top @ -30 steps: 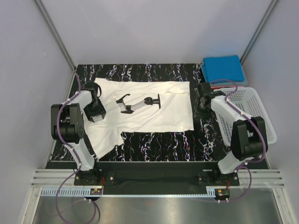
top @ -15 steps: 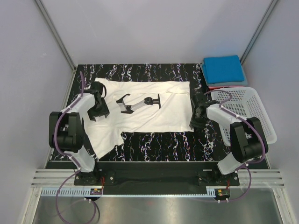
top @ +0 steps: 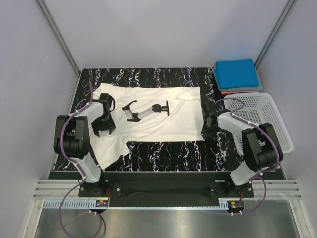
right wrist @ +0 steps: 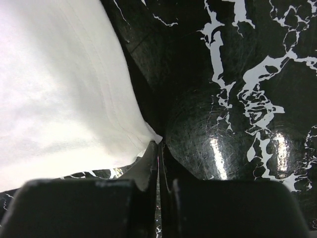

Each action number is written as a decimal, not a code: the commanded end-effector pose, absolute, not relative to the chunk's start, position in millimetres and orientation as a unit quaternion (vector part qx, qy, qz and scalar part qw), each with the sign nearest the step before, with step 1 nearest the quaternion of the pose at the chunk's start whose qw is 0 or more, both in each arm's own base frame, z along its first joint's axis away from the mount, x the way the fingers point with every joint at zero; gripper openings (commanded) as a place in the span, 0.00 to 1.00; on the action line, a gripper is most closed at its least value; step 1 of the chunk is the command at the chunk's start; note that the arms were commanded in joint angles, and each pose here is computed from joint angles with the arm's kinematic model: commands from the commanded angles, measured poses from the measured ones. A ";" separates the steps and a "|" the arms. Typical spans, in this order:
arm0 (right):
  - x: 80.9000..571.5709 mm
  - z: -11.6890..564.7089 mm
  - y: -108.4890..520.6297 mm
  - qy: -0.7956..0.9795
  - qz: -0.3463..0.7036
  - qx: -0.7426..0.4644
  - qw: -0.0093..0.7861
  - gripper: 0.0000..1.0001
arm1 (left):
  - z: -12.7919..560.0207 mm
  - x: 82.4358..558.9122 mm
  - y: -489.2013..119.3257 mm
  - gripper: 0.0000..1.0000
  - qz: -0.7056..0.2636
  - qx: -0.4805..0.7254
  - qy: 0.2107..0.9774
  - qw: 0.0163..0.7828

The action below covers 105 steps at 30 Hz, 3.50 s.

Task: Fold and stack the t-shirts
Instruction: Flatten the tshirt out

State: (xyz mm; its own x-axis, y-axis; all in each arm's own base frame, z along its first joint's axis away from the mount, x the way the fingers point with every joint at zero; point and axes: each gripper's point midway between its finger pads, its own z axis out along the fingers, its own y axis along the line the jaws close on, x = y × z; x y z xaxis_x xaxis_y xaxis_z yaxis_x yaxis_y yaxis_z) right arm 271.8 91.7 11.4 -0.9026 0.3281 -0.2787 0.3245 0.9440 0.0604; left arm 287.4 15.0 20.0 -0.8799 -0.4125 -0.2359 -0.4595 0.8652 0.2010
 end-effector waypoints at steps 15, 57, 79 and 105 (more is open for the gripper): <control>236.2 33.4 48.1 0.962 -0.101 0.212 0.140 0.01 | 104.4 323.5 -12.5 0.80 0.019 -0.198 0.963 0.184; 484.5 78.6 79.0 0.864 0.010 0.464 0.195 0.42 | 51.9 415.1 -7.9 0.67 -0.098 -0.228 0.945 0.214; 491.8 49.6 76.6 0.805 -0.010 0.577 0.140 0.40 | 66.5 412.6 -12.4 0.65 -0.091 -0.212 0.945 0.233; 501.9 59.9 71.9 0.790 -0.010 0.591 0.162 0.42 | 62.9 406.3 -7.3 0.62 -0.081 -0.222 0.945 0.227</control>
State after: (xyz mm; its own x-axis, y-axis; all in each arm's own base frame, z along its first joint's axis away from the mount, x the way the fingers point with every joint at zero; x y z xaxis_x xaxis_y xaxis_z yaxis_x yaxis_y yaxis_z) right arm 493.0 80.4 38.5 -0.3038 0.9261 -0.2236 0.9310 0.3385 0.1370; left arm 398.9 -12.4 40.0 -0.8301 -0.4522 -0.3264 -0.3904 0.8891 -0.2388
